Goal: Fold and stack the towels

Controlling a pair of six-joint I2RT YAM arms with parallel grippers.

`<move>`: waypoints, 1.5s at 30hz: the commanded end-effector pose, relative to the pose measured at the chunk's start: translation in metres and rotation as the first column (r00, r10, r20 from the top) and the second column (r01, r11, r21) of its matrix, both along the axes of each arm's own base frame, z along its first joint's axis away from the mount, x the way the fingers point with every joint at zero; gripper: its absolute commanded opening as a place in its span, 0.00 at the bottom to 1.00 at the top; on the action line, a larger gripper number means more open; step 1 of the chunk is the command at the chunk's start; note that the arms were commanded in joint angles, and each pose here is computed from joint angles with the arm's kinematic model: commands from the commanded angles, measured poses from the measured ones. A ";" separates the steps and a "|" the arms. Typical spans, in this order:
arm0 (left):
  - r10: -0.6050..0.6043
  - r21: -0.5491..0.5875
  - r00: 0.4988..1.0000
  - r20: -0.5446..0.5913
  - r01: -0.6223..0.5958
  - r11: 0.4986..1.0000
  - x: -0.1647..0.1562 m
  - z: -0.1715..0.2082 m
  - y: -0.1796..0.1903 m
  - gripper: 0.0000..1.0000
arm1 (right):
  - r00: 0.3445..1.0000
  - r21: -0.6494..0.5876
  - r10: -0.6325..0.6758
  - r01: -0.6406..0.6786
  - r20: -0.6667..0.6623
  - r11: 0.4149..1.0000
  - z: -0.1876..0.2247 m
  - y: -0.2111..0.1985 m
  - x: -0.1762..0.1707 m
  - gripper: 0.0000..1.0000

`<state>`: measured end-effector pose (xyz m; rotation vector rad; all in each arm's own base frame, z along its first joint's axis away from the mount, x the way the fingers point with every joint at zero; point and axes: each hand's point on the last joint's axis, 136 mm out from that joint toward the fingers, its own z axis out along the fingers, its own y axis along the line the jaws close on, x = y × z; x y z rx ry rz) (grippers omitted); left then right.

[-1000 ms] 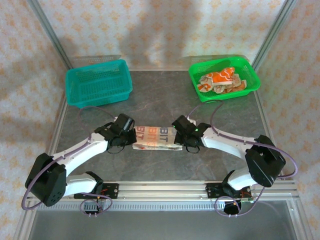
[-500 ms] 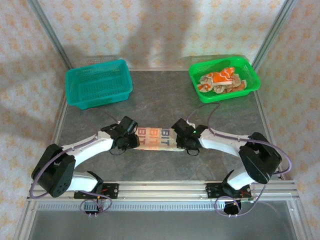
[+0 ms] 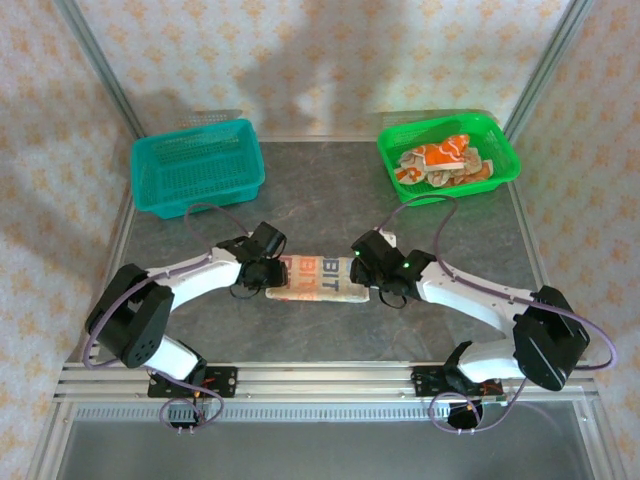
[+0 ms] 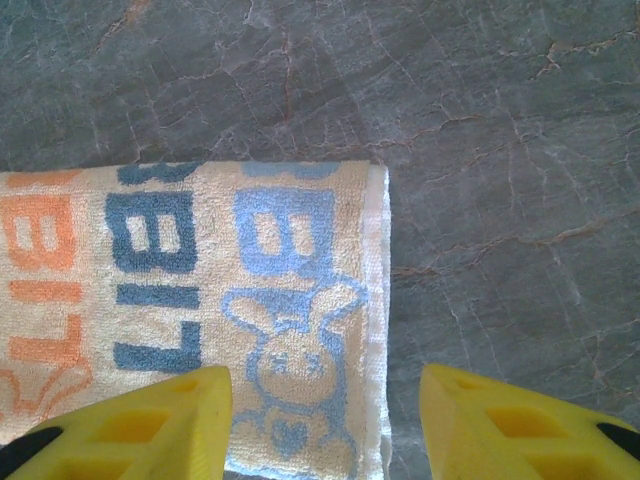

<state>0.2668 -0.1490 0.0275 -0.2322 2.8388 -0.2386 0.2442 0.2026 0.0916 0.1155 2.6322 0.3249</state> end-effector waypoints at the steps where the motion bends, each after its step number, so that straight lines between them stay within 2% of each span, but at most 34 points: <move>1: -0.021 0.003 1.000 -0.004 0.021 1.000 0.001 -0.004 -0.001 0.50 | 0.999 -0.020 -0.007 0.008 0.052 1.000 0.014 -0.001 0.010 0.52; 7: -0.040 -0.049 0.998 -0.051 0.038 0.998 -0.004 -0.024 -0.013 0.50 | 0.998 -0.024 -0.002 0.003 0.060 1.000 0.016 0.000 0.012 0.53; 11: -0.036 -0.022 0.995 -0.095 0.034 0.999 -0.008 -0.043 -0.010 0.36 | 0.997 -0.025 -0.006 0.008 0.073 1.000 0.021 0.000 0.015 0.56; 15: -0.027 -0.005 0.992 -0.123 0.026 1.000 -0.011 -0.056 -0.007 0.16 | 0.995 -0.025 -0.017 0.020 0.097 0.999 0.030 -0.003 0.018 0.60; 17: -0.023 -0.005 0.992 -0.126 0.022 1.000 -0.011 -0.056 -0.007 0.03 | 0.994 -0.023 -0.026 0.029 0.107 0.999 0.034 -0.005 0.020 0.66; 19: -0.015 -0.003 0.994 -0.112 0.015 1.000 -0.009 -0.048 -0.007 0.00 | 0.992 -0.019 -0.039 0.041 0.118 0.999 0.037 -0.008 0.022 0.74; 23: 0.001 0.039 0.998 -0.063 0.001 0.999 0.003 -0.015 0.000 0.00 | 0.989 -0.015 -0.056 0.059 0.134 0.998 0.045 -0.012 0.030 1.00; 28: 0.030 0.059 0.999 0.012 -0.030 0.998 0.026 0.042 0.008 0.00 | 0.988 -0.020 -0.072 0.075 0.139 0.997 0.051 -0.017 0.045 1.00; 36: 0.033 0.057 0.992 0.120 -0.040 0.998 0.089 0.127 0.008 0.00 | 0.990 -0.017 -0.038 0.041 0.134 0.999 0.061 -0.008 0.074 1.00; 45: 0.010 0.090 0.980 0.199 -0.028 0.996 0.171 0.175 0.007 0.00 | 0.993 -0.036 0.007 -0.003 0.114 0.999 0.067 0.001 0.103 1.00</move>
